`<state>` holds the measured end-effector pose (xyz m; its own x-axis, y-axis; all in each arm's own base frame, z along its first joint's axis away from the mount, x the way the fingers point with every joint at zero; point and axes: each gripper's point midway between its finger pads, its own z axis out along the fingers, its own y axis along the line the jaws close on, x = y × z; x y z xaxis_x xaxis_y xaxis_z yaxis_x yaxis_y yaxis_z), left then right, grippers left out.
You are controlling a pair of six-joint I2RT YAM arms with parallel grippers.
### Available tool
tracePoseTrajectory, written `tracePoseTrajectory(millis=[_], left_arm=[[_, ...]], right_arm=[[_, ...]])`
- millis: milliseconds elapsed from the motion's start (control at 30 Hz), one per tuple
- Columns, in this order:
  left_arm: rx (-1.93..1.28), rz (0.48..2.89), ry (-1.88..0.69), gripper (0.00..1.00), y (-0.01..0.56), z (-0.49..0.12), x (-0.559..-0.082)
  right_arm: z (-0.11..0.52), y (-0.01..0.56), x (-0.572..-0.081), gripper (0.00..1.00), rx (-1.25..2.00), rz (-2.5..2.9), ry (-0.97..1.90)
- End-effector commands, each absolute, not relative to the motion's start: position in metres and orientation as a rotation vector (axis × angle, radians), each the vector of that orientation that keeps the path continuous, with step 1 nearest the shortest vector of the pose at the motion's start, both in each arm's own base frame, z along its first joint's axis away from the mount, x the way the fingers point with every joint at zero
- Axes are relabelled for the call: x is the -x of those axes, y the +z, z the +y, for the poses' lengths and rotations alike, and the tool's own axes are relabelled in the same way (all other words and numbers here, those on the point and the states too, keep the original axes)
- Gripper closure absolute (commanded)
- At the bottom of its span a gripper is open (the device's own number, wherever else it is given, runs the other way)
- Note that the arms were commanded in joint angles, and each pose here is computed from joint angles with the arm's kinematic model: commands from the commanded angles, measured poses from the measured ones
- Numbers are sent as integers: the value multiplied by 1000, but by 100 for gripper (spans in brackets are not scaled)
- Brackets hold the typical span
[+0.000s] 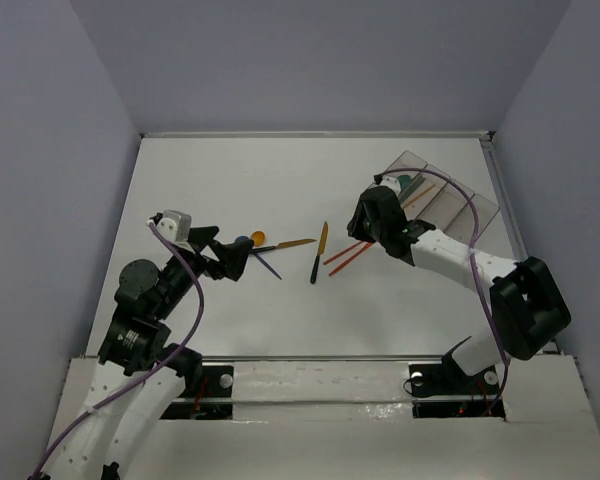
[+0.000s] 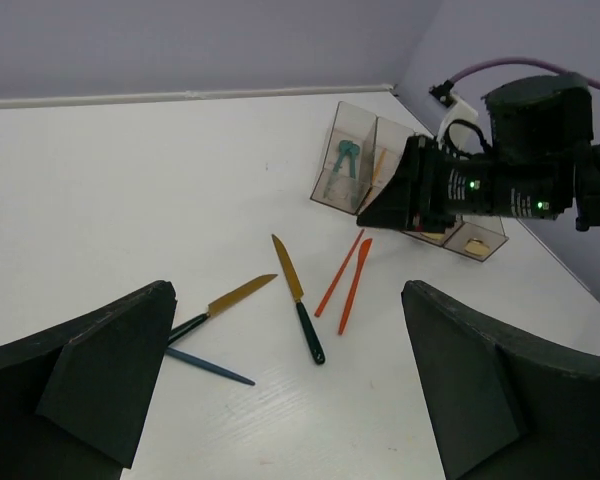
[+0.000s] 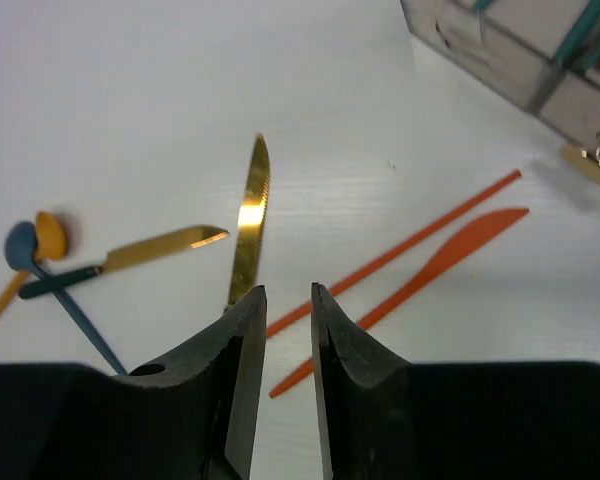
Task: Sort the eating utensils into containers
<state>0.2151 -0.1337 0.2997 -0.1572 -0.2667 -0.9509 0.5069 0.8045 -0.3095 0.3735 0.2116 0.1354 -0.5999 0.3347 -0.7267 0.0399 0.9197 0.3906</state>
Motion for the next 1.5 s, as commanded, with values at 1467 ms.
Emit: tracePoseTrajectory(millis=[1467], left_arm=[[-214, 1483, -708, 1, 333, -133, -205]], right_arm=[[215, 59, -359, 63, -227, 2382, 166]])
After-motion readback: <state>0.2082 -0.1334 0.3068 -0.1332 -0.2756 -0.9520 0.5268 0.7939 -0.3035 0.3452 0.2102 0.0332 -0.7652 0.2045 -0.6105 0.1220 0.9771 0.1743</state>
